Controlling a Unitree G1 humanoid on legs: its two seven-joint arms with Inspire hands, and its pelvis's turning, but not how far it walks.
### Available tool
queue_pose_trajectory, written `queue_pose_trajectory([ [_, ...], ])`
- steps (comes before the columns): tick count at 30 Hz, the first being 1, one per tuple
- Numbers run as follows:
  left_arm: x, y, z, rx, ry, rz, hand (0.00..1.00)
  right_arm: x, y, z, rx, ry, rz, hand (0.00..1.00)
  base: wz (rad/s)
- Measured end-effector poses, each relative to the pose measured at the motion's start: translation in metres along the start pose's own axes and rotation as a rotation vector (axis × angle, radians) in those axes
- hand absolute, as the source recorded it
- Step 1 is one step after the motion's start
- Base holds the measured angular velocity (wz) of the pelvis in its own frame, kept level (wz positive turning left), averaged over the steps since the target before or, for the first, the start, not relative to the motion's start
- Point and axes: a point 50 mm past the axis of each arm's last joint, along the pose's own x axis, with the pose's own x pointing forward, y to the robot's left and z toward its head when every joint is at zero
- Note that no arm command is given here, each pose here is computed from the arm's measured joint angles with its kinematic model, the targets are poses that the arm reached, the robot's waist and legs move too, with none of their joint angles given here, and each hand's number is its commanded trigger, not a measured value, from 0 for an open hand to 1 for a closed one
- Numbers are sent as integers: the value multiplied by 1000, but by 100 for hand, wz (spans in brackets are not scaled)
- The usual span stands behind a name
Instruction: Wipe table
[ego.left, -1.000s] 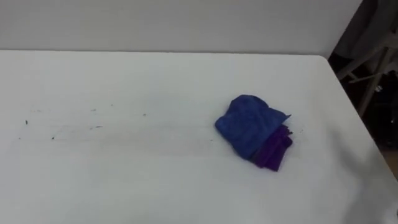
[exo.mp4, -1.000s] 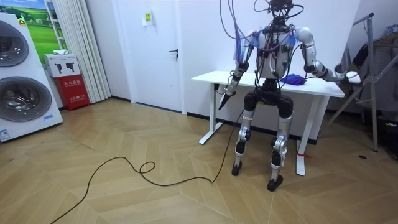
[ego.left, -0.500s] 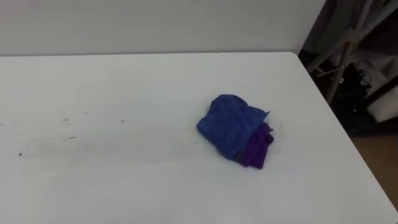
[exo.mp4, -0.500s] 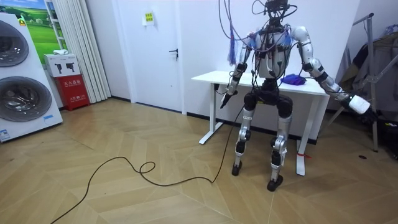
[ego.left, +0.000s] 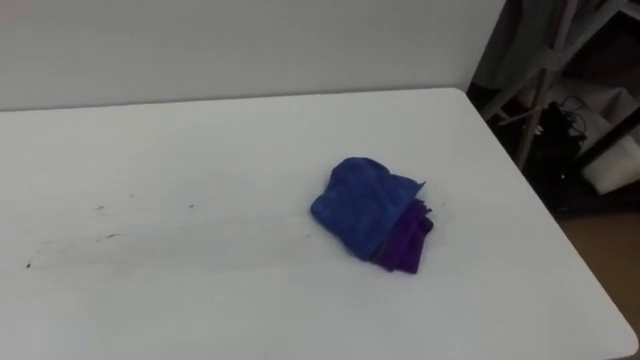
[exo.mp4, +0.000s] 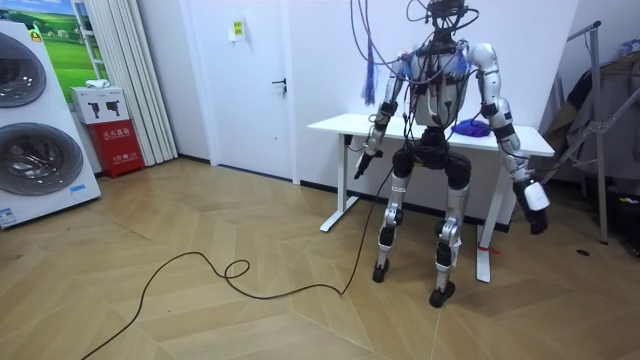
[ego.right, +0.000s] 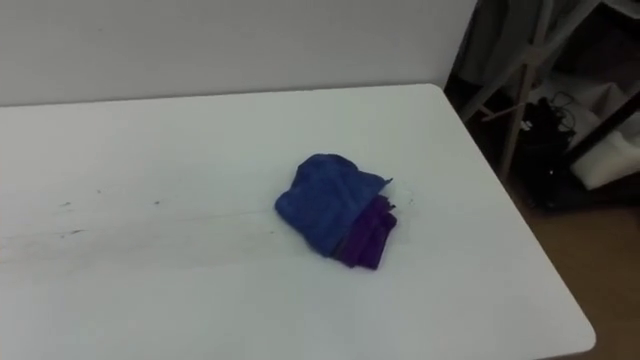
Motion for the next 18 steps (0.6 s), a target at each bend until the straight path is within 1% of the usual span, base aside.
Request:
queue_pose_trajectory([
  [4,2,-8,5,25,-3,-25,0,-2,18,-2,-116,-2,62,0,0],
  [7,2,-17,11,58,-21,-54,0,-4,31,2,-257,-29,91,0,-1],
  [9,1,-24,7,82,-6,-76,0,-6,40,12,-357,-74,95,0,0],
  [11,1,-27,7,95,0,-85,0,-8,46,21,-407,-108,100,0,0],
  [12,0,-29,3,99,17,-84,0,-9,50,29,-441,-135,102,0,0],
  [18,-2,-37,-10,143,87,-104,0,-16,67,44,-546,-219,124,0,9],
])
